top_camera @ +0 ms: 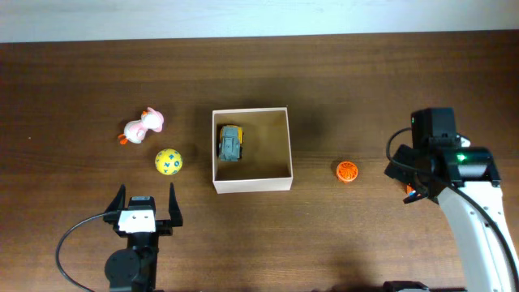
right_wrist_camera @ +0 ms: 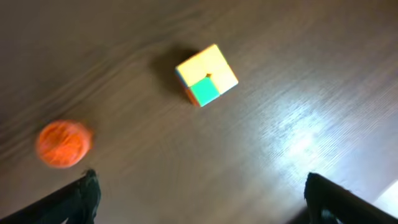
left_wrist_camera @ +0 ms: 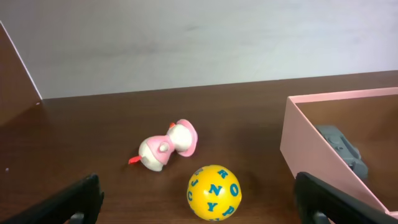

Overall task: Pack container
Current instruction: 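Lift the right gripper out of the box and move right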

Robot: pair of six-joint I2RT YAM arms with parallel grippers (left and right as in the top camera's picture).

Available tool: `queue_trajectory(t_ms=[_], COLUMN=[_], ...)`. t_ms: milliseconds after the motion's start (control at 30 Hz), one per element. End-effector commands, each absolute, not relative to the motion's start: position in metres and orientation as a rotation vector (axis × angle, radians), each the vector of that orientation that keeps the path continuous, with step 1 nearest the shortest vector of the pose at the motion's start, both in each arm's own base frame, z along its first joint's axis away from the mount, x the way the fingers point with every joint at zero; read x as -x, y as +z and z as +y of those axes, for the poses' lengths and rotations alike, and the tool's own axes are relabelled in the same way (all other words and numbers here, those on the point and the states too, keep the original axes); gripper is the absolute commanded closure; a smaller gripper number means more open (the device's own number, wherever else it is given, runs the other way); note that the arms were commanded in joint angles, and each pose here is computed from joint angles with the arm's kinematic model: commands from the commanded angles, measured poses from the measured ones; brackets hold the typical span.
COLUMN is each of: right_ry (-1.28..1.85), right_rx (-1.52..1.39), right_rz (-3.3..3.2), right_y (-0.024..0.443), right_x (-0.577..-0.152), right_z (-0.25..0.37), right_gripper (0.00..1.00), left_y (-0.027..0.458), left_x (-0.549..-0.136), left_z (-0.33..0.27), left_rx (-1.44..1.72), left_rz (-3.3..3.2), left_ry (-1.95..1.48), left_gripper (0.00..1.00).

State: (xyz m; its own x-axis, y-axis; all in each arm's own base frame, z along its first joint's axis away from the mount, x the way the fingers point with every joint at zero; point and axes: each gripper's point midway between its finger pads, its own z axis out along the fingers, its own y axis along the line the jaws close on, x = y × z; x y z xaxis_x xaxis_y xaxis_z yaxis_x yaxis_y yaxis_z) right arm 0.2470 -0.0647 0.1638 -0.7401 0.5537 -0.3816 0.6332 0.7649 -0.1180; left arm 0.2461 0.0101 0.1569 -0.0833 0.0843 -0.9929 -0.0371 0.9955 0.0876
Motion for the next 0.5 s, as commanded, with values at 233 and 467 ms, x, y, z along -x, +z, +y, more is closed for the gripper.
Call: queue_trajectory(t_ms=[233,467], right_ry=[-0.431,-0.439], right_rx=[-1.207,-1.072], right_rz=[2.56,2.604], right_y=[0.105,0.089], right_x=[-0.243,-0.267], right_z=[-0.115,-0.12], right_gripper=[0.02,0.01], left_y=[0.156,0.156], left_x=[-0.246,-0.246], left_z=[0.01,0.01], left_rx=[-0.052,-0.052], left_rz=[1.651,1.651], left_ry=[0.11,0.11], left_gripper=[0.01,0.01])
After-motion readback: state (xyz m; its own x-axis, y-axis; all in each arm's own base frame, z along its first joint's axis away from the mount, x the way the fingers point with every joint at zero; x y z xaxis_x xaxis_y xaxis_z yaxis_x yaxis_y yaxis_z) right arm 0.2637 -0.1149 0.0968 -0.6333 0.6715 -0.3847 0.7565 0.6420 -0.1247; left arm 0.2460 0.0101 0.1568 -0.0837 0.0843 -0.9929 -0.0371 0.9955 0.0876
